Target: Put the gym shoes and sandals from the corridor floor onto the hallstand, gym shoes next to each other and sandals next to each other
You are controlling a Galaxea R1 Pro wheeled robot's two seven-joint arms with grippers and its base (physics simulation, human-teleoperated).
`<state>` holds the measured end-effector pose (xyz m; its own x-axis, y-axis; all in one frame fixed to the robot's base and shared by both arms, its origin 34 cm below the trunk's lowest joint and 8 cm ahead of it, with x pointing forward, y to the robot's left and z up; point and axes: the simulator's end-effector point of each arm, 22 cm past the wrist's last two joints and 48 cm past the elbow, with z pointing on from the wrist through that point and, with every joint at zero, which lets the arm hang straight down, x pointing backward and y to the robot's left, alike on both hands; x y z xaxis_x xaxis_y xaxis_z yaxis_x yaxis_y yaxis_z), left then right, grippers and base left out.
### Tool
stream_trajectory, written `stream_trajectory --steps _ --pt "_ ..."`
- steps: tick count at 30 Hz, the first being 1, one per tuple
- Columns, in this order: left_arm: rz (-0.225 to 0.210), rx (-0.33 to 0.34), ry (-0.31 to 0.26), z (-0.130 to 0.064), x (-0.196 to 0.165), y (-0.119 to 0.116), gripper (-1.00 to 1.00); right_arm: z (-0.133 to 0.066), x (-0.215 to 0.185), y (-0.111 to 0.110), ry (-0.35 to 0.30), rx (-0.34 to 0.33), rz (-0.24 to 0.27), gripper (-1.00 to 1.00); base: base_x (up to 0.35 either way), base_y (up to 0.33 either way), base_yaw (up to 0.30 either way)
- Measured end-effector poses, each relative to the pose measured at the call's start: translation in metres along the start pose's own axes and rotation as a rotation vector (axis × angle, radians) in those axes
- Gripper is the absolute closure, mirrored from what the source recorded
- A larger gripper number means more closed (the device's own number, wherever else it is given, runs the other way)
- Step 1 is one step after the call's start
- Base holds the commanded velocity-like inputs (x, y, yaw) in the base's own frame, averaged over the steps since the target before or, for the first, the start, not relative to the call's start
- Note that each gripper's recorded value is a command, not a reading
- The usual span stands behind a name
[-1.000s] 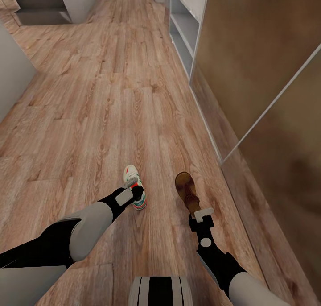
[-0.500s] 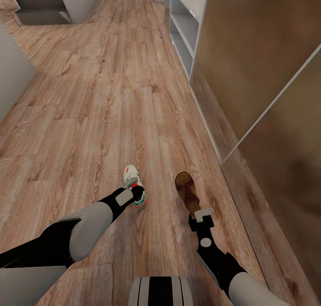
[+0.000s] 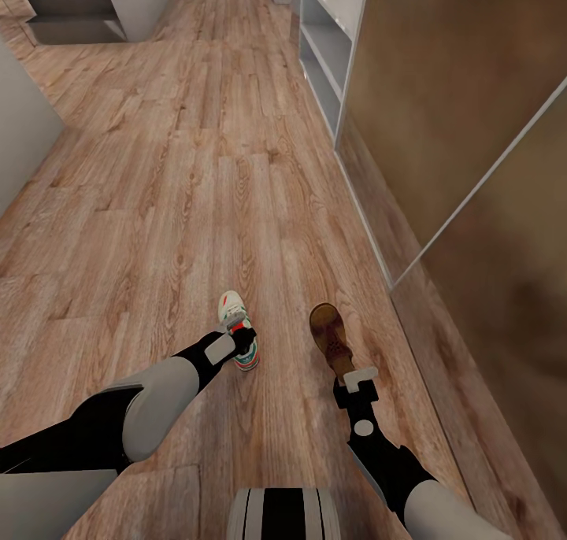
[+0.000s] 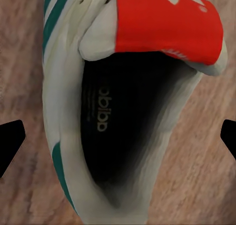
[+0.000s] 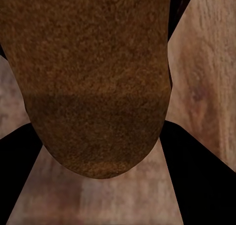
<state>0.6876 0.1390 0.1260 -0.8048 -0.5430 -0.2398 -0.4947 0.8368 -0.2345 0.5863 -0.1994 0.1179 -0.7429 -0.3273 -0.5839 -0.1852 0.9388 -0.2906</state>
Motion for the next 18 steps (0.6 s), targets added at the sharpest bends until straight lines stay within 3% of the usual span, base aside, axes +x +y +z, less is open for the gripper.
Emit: stream_trajectory --steps 7,18 --pt "0.028 -0.014 0.007 0.002 0.011 0.010 -1.00 0.000 0.005 0.000 0.008 -0.001 -0.003 1.00 0.000 0.000 0.000" --pt "0.031 -0.027 0.025 0.004 0.026 0.020 -1.00 0.000 0.006 0.000 0.009 -0.001 -0.004 1.00 0.000 0.000 0.000"
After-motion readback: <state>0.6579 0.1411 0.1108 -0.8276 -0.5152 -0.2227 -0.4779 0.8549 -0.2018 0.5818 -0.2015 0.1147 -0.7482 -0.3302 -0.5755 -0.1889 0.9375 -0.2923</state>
